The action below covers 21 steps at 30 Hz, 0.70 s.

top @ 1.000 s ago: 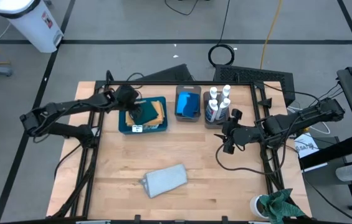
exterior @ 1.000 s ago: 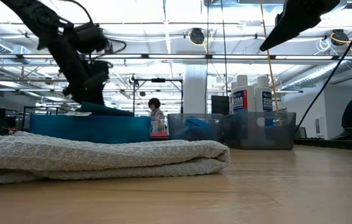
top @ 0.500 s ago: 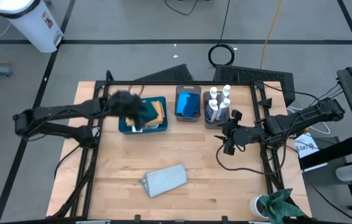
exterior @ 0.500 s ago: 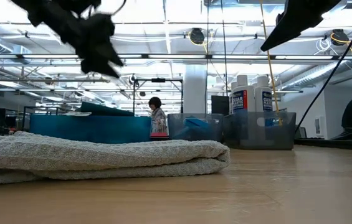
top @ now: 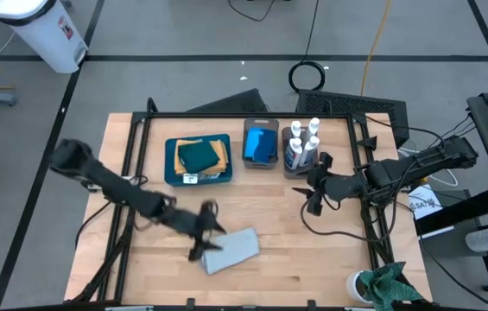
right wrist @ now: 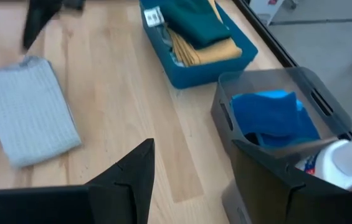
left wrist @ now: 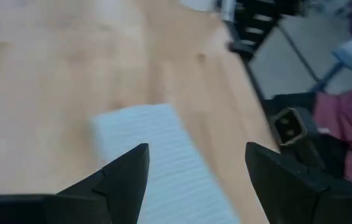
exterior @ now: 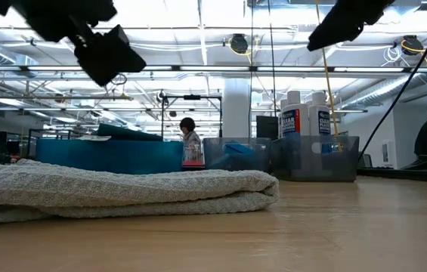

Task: Pick & Place Kitchen Items
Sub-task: Put the gray microfiber towel into the blue bin

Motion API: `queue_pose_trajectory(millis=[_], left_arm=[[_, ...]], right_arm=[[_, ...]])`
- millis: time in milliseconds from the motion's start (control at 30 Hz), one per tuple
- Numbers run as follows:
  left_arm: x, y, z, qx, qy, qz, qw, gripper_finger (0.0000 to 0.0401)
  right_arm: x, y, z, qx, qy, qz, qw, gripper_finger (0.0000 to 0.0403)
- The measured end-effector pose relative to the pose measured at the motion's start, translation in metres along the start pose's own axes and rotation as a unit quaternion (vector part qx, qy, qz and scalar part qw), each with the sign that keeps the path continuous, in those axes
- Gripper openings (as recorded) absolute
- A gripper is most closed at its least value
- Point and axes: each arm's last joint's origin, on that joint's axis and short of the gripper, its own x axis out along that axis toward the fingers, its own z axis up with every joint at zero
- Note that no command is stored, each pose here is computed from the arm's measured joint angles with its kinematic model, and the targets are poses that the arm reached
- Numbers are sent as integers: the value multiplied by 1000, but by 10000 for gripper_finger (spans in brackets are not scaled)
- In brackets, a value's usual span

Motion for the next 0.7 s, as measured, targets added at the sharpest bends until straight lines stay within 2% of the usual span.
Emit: queue_pose_trajectory(millis=[100,200,267,433,467,567,700], left_arm=[[28,-16,-19,12,-10,-26,1000,262],[48,-24,-40,5,6,-15,1000,223],[58,-27,-50,1,25,1,1000,179],[80,-29,-62,-30,82,43,995,31],[84,-27,-64,-43,98,55,993,16],[95,-19,-66,-79,115,80,987,19],[112,0,-64,-90,126,84,984,7]], right_arm=[[0,1,1,-5,-8,4,1000,180],[1,4,1,-7,-20,11,1000,180],[3,6,-2,-9,-24,15,1000,180],[11,12,-14,-7,-43,28,999,180],[13,14,-16,-7,-46,31,998,180],[15,16,-22,-6,-53,39,998,180],[16,19,-26,-9,-42,79,996,180]])
